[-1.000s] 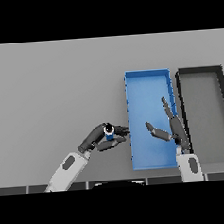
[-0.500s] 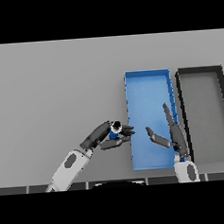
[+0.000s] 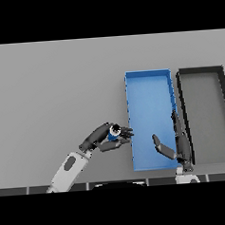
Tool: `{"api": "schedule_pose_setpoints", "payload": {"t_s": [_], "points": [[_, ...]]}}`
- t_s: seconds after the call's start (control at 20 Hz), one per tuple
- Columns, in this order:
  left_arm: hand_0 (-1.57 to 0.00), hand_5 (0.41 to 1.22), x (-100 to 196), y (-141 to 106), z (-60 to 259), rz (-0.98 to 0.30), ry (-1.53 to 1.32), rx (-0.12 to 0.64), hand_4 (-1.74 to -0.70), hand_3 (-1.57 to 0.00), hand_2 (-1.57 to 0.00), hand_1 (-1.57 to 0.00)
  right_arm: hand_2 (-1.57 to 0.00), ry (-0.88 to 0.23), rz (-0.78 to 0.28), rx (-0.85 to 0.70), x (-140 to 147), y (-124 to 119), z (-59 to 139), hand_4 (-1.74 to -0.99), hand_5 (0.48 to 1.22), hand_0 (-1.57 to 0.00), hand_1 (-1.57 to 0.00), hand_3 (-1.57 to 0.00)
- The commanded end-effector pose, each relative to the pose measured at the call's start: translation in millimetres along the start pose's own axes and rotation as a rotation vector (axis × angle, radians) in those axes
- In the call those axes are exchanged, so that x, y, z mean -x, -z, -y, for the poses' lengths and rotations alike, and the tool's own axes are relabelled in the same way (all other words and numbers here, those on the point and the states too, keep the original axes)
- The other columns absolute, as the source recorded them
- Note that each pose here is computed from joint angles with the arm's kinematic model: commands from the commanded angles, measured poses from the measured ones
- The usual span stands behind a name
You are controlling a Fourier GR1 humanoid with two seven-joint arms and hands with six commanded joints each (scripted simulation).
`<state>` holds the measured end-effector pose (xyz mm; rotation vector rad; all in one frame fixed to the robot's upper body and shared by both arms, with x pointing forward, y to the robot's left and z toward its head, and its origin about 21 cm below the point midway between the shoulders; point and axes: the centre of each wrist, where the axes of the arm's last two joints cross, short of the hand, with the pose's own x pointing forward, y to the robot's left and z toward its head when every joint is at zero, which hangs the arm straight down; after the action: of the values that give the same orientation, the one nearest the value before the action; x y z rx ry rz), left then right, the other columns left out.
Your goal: Pick up the blue pipe and place it into the blue bin.
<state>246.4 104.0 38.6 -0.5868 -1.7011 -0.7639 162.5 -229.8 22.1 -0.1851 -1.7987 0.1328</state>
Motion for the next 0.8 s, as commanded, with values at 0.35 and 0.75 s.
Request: {"api": "schedule_pose_setpoints", "payload": {"t_s": [0.35,0.75], "points": [[-1.57,1.221,-5.2,3.5,-1.3,0.005,0.013,0.007,-1.47,-1.57,-1.57,-1.57,0.0,-0.048,-0.008,-0.354,-65.5,26.5,8.7,-1.194,0.543,0.0,0.0,0.0],[-1.57,1.221,-5.5,5.3,-0.8,-0.012,0.033,0.017,-1.47,-1.57,-1.57,-1.57,0.0,-0.097,0.043,-0.613,-102.7,55.6,-20.5,-1.239,0.522,0.0,0.0,0.0]]}}
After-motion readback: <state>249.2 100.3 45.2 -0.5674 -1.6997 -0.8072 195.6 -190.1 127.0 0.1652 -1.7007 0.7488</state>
